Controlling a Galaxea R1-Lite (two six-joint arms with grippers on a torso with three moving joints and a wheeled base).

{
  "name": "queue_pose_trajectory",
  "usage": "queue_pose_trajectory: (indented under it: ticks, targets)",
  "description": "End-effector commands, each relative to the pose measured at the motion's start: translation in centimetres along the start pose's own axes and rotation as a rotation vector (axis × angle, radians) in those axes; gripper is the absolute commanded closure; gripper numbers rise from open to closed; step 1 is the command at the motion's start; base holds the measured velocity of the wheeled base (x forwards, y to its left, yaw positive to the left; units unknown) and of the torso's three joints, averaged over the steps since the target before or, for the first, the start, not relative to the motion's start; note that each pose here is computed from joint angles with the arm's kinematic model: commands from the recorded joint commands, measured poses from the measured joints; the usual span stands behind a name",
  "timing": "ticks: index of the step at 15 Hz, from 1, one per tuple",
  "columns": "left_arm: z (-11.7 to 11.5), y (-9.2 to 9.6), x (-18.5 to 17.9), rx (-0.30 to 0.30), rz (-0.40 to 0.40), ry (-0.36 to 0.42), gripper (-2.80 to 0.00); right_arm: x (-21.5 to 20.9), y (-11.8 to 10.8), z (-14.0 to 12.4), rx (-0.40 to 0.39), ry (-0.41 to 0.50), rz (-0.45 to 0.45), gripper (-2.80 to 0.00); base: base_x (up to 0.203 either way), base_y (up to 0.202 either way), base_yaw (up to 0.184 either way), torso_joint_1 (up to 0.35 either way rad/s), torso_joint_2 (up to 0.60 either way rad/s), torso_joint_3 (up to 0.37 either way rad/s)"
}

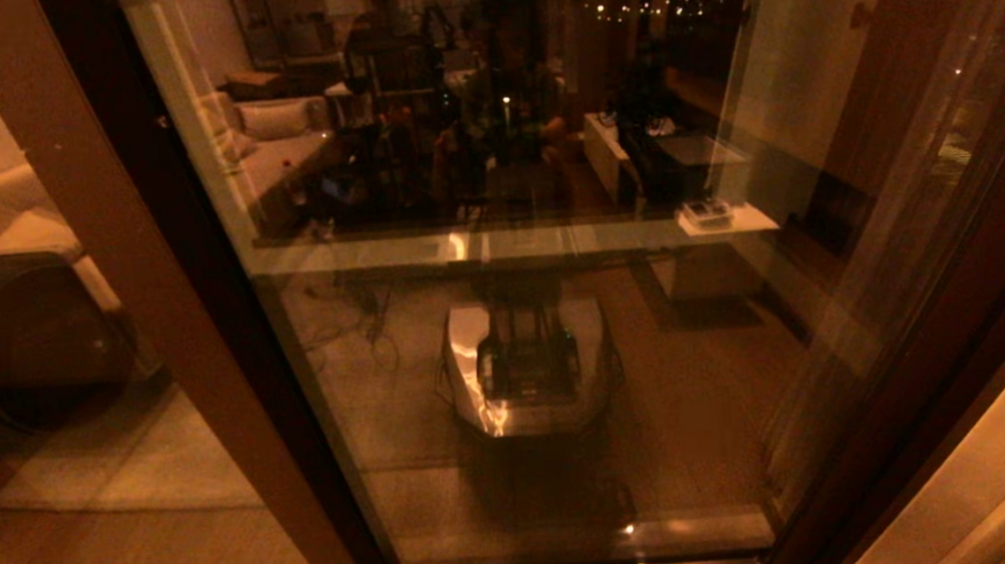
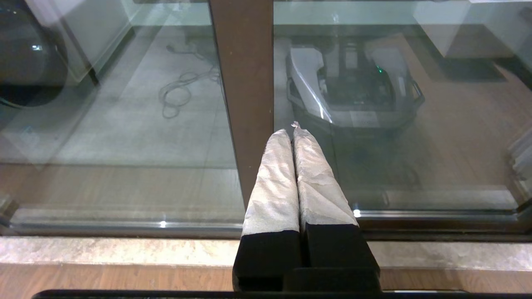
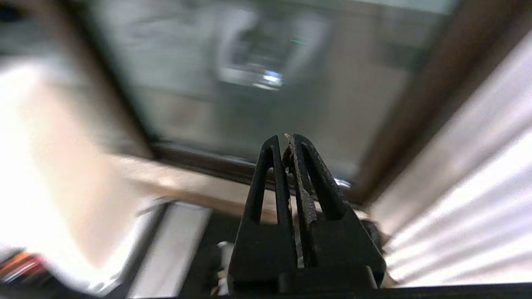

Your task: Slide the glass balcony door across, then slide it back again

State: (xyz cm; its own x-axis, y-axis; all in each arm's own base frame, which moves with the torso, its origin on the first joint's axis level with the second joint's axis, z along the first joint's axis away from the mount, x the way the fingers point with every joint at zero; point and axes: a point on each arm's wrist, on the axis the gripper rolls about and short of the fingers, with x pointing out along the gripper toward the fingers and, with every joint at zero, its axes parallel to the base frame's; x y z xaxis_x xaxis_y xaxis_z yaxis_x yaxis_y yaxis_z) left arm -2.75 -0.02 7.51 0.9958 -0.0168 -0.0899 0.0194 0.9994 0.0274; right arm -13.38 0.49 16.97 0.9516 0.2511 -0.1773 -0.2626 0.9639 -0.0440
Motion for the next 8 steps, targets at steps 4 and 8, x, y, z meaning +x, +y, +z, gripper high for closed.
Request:
queue_pose_trajectory:
  ticks: [4, 8]
  targets:
    - [0.0, 0.0, 0.0, 0.0, 0.0, 0.001, 0.0, 7.4, -1.8, -4.8, 0.034, 0.071, -0.151, 0.0, 0.0, 0.0, 0.0, 0.0, 0.0, 0.0]
    - [0.0, 0.0, 0.0, 0.0, 0.0, -0.001, 0.0, 11.1, -2.8, -6.8, -0.015, -0.071, -0.266, 0.0, 0.0, 0.0, 0.0, 0.0, 0.0, 0.0]
